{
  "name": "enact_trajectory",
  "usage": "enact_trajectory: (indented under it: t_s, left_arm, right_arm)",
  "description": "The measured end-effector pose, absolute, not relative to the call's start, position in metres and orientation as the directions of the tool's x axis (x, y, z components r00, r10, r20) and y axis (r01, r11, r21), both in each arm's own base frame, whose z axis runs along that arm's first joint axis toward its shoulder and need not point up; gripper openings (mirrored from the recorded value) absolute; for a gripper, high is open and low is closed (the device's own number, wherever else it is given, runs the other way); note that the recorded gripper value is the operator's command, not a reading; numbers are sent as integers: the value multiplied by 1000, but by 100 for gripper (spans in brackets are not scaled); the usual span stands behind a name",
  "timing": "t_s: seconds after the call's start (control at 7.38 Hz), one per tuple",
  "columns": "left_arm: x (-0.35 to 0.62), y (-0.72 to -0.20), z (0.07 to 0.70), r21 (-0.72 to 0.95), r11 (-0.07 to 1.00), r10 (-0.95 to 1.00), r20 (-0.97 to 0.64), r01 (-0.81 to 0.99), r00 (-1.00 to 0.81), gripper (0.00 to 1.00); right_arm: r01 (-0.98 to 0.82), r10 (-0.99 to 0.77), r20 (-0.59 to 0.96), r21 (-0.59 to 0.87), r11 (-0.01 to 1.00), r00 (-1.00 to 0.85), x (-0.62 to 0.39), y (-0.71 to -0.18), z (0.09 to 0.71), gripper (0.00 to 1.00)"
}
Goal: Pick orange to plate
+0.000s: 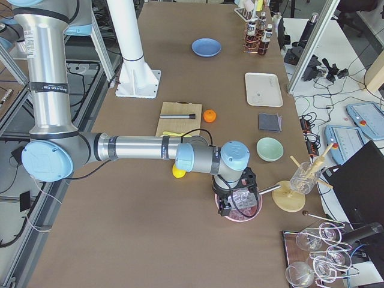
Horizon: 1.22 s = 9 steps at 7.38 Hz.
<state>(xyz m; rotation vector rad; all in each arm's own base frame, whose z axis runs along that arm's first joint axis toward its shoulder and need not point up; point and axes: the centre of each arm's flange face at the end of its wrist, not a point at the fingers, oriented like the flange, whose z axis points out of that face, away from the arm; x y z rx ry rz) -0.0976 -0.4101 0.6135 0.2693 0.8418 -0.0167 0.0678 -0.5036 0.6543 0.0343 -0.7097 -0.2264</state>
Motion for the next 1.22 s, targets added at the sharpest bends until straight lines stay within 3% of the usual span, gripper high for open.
enact_trajectory:
  t_s: [0.68, 1.22]
  left_arm:
    - [-95, -409, 609, 202, 968, 57, -750, 146, 659, 98]
    - [27, -429, 543, 98, 982, -18, -799, 161, 601, 97]
  right_arm:
    - [175, -220, 703, 136, 975, 676, 62, -504, 642, 100]
    - [85, -223, 743, 219, 972, 631, 25, -505, 588, 100]
